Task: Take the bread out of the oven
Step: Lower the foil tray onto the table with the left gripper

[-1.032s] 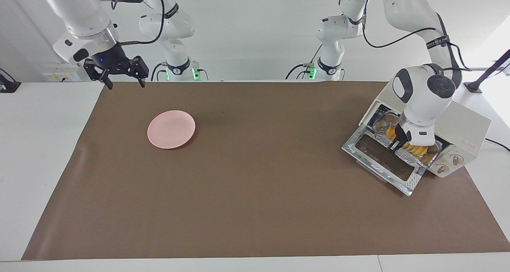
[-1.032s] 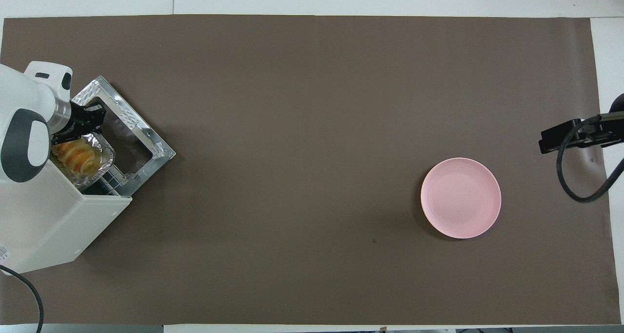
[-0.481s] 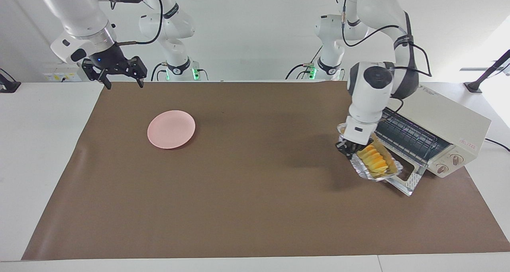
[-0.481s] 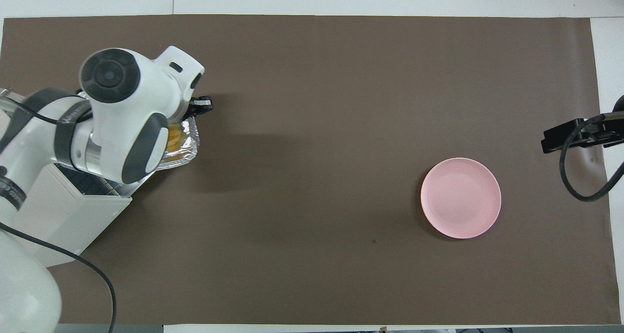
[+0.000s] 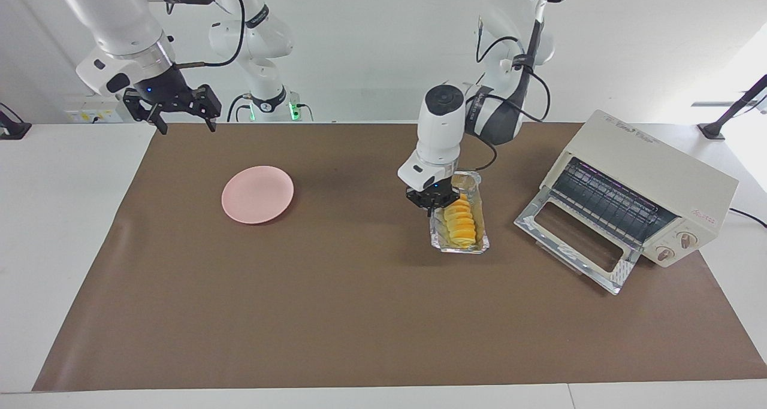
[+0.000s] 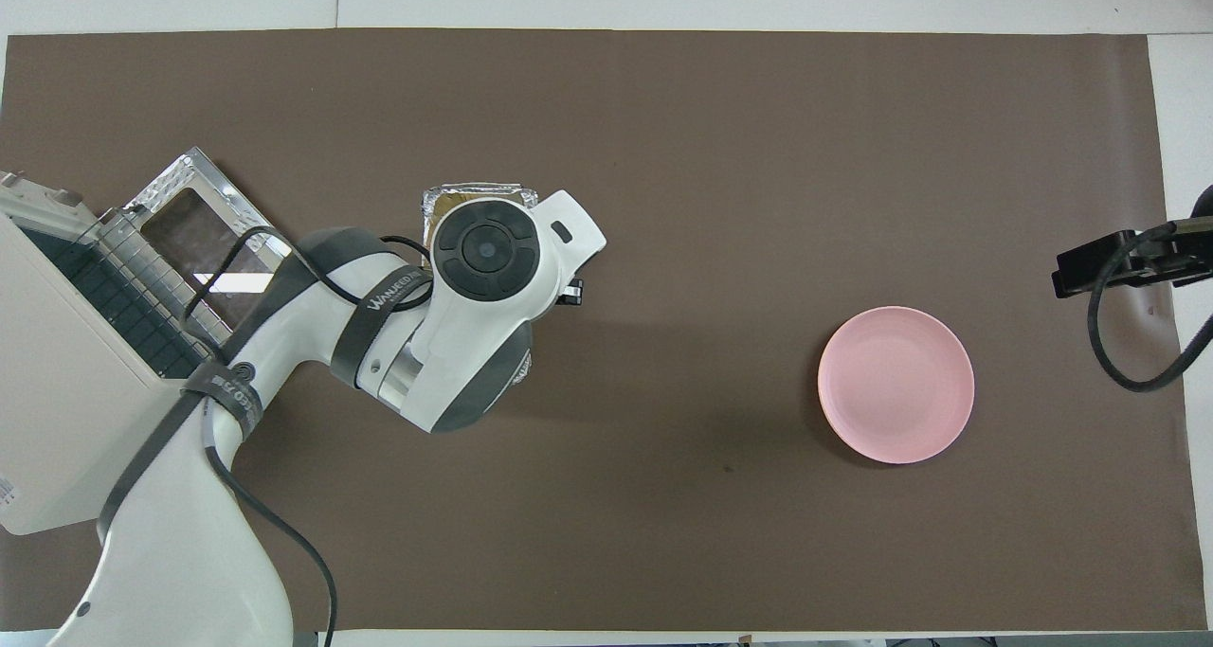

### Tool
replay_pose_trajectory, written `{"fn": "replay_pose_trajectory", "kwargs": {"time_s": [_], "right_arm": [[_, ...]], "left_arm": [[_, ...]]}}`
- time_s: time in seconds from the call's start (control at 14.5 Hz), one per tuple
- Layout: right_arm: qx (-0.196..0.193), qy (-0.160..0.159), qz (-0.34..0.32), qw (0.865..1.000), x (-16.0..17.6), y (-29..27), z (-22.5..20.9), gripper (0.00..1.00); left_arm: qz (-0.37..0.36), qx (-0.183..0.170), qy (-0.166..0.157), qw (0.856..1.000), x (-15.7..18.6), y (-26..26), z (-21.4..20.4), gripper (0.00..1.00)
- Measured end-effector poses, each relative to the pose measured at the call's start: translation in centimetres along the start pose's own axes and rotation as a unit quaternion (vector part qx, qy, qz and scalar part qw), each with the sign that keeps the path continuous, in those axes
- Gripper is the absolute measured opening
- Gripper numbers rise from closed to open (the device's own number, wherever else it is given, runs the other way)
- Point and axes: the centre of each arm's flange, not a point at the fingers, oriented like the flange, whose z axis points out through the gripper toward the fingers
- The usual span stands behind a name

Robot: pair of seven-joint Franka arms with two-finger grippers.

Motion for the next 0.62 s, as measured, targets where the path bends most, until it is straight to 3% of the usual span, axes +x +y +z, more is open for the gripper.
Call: {"fn": "replay_pose_trajectory", "kwargs": {"time_s": [0.41, 0.55, 0.62], "right_arm": [[0.000, 0.000, 0.000, 1.000, 0.0, 0.0, 0.0, 1.00], [0.000, 0.000, -0.001, 1.000, 0.0, -0.1, 0.0, 1.00], [0.000, 0.000, -0.002, 1.000, 0.0, -0.2, 0.0, 1.00]], "left_arm": [[-0.005, 0.004, -0.020, 1.000, -0.7, 2.3, 4.7, 0.02], [-0.008, 0.003, -0.020, 1.000, -0.6, 2.2, 4.7, 0.05], [-0.009, 0.002, -0.020, 1.000, -0.6, 2.2, 4.6, 0.12]]}}
